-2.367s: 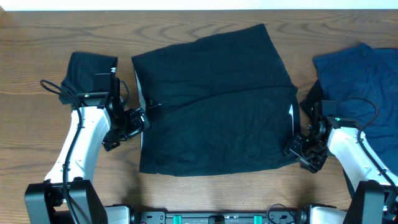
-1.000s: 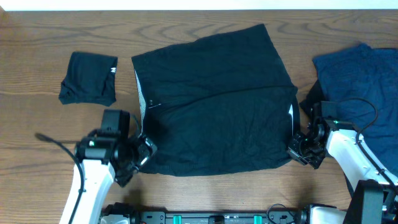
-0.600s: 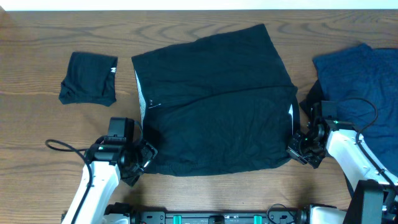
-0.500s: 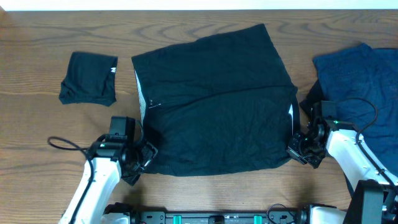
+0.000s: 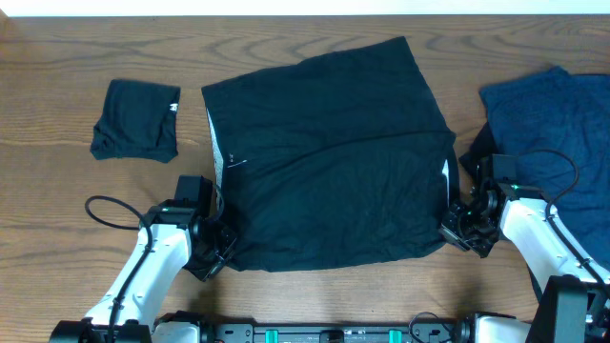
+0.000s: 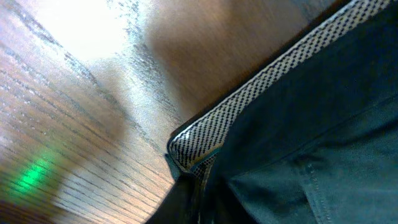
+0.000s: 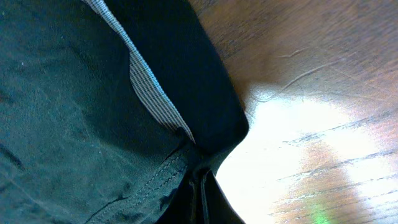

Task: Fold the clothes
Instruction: 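Lift the front edge and fold it toward the back with both grippers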

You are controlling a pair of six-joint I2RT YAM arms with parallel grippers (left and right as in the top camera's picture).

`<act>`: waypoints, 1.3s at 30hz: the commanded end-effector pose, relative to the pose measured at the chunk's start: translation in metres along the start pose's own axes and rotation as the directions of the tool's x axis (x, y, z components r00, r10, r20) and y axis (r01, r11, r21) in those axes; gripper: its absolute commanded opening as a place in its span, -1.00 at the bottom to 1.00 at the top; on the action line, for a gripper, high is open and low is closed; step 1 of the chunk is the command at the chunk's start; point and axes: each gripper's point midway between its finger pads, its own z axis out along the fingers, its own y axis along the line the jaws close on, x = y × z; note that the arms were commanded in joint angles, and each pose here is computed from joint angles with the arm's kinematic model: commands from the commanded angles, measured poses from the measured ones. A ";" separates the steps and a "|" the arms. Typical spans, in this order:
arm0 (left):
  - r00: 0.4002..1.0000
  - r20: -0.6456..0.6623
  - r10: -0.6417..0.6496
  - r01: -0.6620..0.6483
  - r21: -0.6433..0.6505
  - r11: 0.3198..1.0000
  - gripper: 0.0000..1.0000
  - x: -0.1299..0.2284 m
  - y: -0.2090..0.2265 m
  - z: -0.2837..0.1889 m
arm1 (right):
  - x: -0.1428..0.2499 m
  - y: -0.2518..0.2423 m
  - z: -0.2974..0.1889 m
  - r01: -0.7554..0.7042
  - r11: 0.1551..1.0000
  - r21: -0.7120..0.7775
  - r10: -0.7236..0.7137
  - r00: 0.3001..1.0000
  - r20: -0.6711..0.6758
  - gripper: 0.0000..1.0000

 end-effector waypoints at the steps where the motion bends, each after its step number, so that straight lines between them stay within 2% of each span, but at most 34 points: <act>1: 1.000 -0.013 0.006 -0.006 -0.011 1.000 -0.88 0.002 0.002 0.001 | 0.001 -0.001 0.000 -0.002 1.000 -0.005 0.002 1.000 -0.002 -0.98; 10: 0.977 0.037 0.208 -0.209 0.042 0.977 -0.88 -0.008 -0.023 -0.028 | -0.018 0.015 -0.019 0.090 0.995 -0.032 -0.088 0.995 0.048 -0.98; 16: 0.967 0.039 0.254 -0.255 0.038 0.966 -0.88 -0.008 -0.034 -0.059 | -0.038 0.038 -0.062 0.137 0.989 -0.053 -0.131 0.986 0.099 -0.98; 21: 0.957 0.075 0.281 -0.285 0.052 0.957 -0.88 -0.013 -0.047 -0.085 | -0.065 0.064 -0.103 0.184 0.978 -0.097 -0.160 0.964 0.213 -0.98; 25: 0.921 0.189 0.341 -0.353 0.035 0.935 -0.88 -0.032 -0.061 -0.113 | -0.093 0.091 -0.139 0.245 0.958 -0.149 -0.181 0.919 0.349 -0.98; 30: 0.884 0.328 0.333 -0.386 0.109 0.916 -0.88 -0.050 -0.095 -0.152 | -0.121 0.120 -0.180 0.304 0.931 -0.203 -0.171 0.853 0.494 -0.98; 39: 0.790 0.550 0.271 -0.471 0.261 0.843 -0.88 -0.081 -0.157 -0.195 | -0.162 0.171 -0.196 0.420 0.869 -0.262 -0.165 0.745 0.647 -0.98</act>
